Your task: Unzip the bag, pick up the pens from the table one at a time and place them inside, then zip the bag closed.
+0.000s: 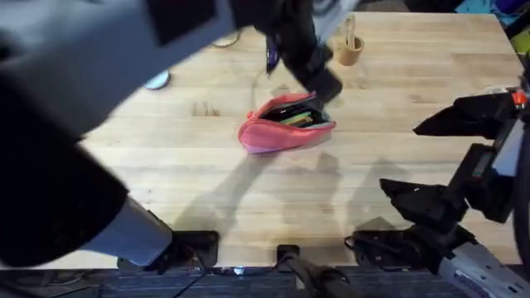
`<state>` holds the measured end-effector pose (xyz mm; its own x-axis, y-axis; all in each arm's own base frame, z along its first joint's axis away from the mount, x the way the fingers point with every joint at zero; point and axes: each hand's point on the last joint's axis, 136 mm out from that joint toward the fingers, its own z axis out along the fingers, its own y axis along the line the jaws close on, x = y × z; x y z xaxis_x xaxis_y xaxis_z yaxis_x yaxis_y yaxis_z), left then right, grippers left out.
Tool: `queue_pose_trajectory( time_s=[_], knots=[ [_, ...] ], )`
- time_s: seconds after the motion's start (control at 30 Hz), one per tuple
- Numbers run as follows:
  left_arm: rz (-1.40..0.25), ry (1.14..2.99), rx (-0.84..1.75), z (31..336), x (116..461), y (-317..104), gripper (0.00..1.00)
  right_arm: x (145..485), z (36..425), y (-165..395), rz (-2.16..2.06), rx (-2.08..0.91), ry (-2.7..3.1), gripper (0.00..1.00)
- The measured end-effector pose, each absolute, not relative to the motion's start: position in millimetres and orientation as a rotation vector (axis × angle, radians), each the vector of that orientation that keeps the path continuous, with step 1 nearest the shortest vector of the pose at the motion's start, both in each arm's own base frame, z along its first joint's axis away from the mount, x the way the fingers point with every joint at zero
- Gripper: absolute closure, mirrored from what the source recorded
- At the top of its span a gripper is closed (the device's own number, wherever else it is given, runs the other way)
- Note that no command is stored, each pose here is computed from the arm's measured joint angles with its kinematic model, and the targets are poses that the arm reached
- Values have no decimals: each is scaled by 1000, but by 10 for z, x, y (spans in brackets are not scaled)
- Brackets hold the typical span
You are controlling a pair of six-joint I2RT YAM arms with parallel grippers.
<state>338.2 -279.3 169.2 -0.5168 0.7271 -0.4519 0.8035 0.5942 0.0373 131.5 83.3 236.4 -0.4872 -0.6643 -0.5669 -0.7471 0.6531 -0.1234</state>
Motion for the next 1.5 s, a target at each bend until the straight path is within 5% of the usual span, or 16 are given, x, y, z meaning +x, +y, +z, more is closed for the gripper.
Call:
queue_pose_trajectory(
  time_s=[0.1,0.6,1.13,1.5],
  knots=[
    [-237,2273,1085,2221,3716,-2610,6,1315,2365,834,186,-1092,2285,5],
    [-210,2270,596,2384,4412,-2284,6,1338,2382,842,182,-1092,2271,6],
    [-142,2441,461,1346,4780,-2337,6,1342,2386,844,182,-1092,2269,5],
    [-117,2476,436,1001,4917,-2271,6,1343,2385,845,182,-1092,2269,5]
  ],
)
